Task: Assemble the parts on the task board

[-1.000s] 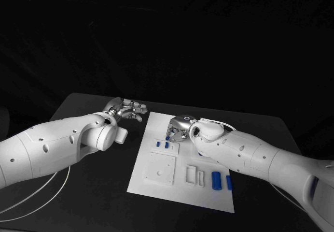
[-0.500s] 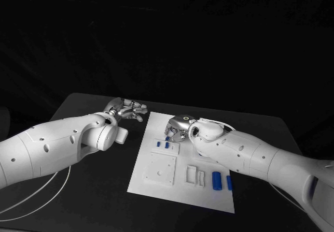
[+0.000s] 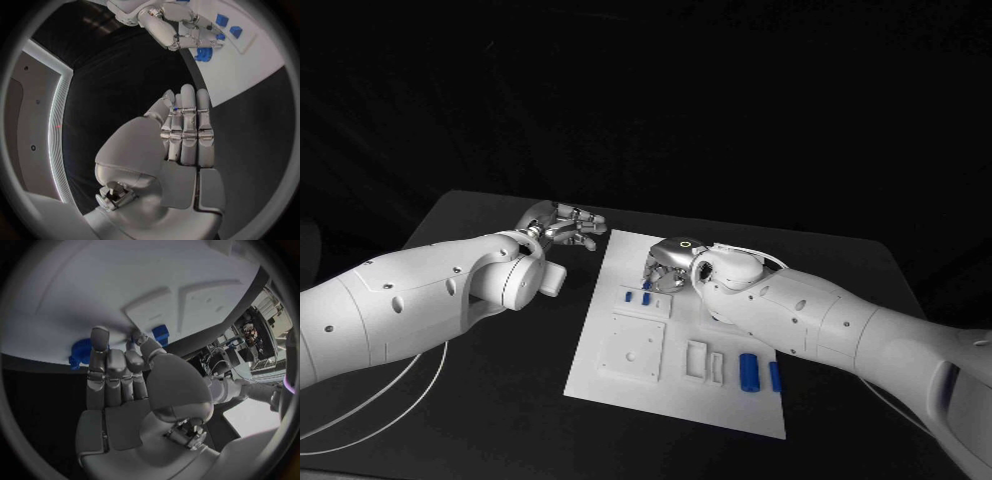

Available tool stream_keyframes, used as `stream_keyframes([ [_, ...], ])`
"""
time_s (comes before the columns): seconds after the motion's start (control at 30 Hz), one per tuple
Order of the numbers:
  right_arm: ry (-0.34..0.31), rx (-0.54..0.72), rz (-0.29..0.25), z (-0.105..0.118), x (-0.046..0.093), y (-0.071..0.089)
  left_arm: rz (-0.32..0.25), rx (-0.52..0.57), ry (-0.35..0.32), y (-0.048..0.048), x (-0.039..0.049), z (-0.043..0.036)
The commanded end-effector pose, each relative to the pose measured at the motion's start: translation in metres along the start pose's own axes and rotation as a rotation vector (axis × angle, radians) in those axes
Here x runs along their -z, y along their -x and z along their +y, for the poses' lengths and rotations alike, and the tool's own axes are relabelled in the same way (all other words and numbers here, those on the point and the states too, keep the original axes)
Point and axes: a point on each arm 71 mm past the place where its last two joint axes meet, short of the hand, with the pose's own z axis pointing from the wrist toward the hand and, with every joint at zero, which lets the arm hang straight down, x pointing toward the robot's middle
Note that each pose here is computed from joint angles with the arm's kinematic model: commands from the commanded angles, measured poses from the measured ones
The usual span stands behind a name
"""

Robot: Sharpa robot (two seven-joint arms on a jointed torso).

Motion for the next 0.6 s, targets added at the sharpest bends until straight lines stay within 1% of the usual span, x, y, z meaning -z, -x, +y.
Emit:
stream_keyframes([
  [0.03,0.027,-0.002,0.063,0.0047,0.0008,-0.0111,0.012,-0.003,-0.008,-0.0021,-0.0004,-0.0021],
  [0.33,0.027,-0.008,0.067,0.0035,0.0019,-0.0120,0.011,-0.008,-0.007,-0.0012,-0.0005,-0.0017],
  [0.6,-0.006,0.003,0.037,-0.0022,0.0031,-0.0101,0.008,-0.009,-0.005,0.0003,-0.0009,-0.0012],
])
